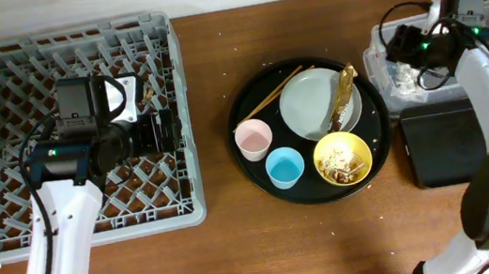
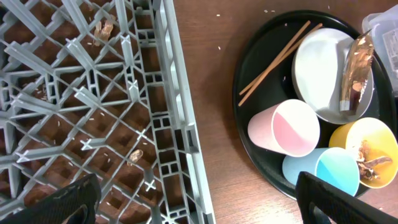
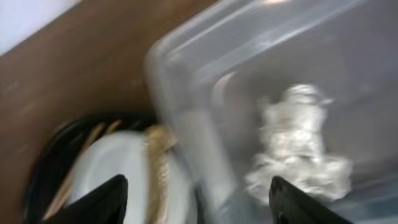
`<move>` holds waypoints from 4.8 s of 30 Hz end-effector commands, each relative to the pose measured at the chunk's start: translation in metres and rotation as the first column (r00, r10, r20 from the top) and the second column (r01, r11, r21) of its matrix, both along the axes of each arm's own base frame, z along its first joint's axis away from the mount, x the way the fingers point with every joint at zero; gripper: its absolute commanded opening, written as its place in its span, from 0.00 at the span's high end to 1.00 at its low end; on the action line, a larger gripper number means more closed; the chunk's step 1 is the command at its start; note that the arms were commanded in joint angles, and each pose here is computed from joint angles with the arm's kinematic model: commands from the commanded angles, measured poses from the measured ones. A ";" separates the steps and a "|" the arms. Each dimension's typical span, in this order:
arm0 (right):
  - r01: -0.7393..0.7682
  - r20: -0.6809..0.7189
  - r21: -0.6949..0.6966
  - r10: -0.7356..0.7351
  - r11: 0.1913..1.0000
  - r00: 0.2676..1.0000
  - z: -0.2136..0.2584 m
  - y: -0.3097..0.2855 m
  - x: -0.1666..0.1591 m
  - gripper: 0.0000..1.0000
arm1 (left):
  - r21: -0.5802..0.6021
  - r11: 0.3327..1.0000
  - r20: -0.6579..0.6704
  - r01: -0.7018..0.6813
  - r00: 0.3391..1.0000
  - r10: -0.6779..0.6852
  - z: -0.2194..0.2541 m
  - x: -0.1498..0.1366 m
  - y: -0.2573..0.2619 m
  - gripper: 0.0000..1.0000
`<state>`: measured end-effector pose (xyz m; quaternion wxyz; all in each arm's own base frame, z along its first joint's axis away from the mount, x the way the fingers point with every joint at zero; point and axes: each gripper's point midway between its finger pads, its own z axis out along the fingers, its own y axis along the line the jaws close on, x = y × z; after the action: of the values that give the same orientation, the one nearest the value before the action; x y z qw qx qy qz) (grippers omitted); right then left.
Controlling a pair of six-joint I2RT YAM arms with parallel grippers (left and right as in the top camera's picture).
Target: Sort waste into correct bins and load items into the dishwasher rack
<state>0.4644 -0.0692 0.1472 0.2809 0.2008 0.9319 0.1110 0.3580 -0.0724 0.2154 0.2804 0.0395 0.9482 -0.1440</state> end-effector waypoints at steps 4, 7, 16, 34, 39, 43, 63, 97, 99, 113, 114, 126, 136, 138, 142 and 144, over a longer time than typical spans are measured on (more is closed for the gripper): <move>-0.210 -0.230 -0.123 0.178 0.970 0.957 -0.031 0.115 -0.047 0.37 | -0.015 1.000 0.014 -0.004 1.000 0.004 0.007 0.003 -0.001 0.01; -0.115 -0.286 -0.255 0.039 0.960 0.958 -0.085 0.106 -0.039 0.20 | -0.015 1.000 0.014 -0.004 1.000 0.004 0.007 0.003 -0.001 0.01; -0.162 -0.225 -0.056 0.145 0.985 0.964 -0.073 0.138 -0.019 0.96 | -0.015 1.000 0.014 -0.004 1.000 0.004 0.007 0.003 -0.001 0.01; -0.223 -0.084 0.222 0.246 0.949 0.965 0.089 0.109 -0.120 0.36 | -0.015 1.000 0.014 -0.004 1.000 0.004 0.007 0.003 -0.001 0.01; -0.466 -0.301 0.074 0.465 0.882 0.833 0.025 0.186 -0.168 0.35 | -0.017 1.000 0.002 -0.002 1.000 0.002 0.006 0.000 -0.001 0.01; -0.529 -0.304 0.076 0.525 0.845 0.795 -0.032 0.218 -0.166 0.36 | -0.094 0.995 -0.069 0.045 0.996 -0.052 0.002 -0.017 -0.016 0.01; -0.940 0.571 0.138 0.750 0.312 0.333 0.209 0.331 -0.171 0.96 | -0.827 0.447 0.222 0.341 0.928 -0.298 0.136 -0.047 -0.032 0.01; -0.916 0.655 0.151 0.656 0.373 0.375 0.209 0.318 -0.102 0.39 | -0.746 0.588 0.131 0.312 0.935 -0.331 0.106 -0.046 -0.066 0.34; -0.789 0.536 0.232 0.603 0.569 0.591 0.189 0.261 -0.087 0.39 | -0.560 0.827 -0.045 0.055 0.994 -0.097 0.061 -0.035 -0.022 0.34; -0.591 0.077 0.197 0.589 0.782 0.805 0.101 0.197 -0.124 0.38 | 0.307 0.557 -0.213 -0.771 0.515 0.830 -0.084 -0.032 0.222 0.34; -0.591 0.075 0.198 0.589 0.782 0.805 0.100 0.197 -0.125 0.38 | 0.300 0.563 -0.269 -0.770 0.498 0.824 -0.099 -0.033 0.222 0.33; -0.587 -0.201 0.031 0.580 0.809 0.789 -0.056 0.286 -0.072 0.49 | -0.363 0.925 -0.053 -0.115 0.993 0.103 0.047 -0.015 0.064 0.01; -0.772 0.209 0.302 0.751 0.559 0.626 0.088 0.293 -0.094 0.96 | -0.589 0.766 0.110 0.257 0.965 -0.239 0.099 -0.033 -0.036 0.01; -0.877 0.421 0.247 0.769 0.412 0.480 0.149 0.289 -0.117 0.96 | -0.625 0.687 0.198 0.371 0.927 -0.320 0.117 -0.038 -0.057 0.01; -0.964 0.632 0.172 0.728 0.203 0.266 0.212 0.295 -0.156 0.96 | -0.693 0.506 0.301 0.514 0.844 -0.445 0.149 -0.052 -0.098 0.01; -0.974 0.651 0.150 0.723 0.172 0.228 0.216 0.301 -0.157 0.96 | -0.695 0.426 0.341 0.579 0.787 -0.513 0.160 -0.066 -0.120 0.01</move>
<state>0.3190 0.2215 0.3539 0.3023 -0.3078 0.7427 0.5121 0.3117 -0.1714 0.3606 0.2804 0.1954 0.7477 -0.5694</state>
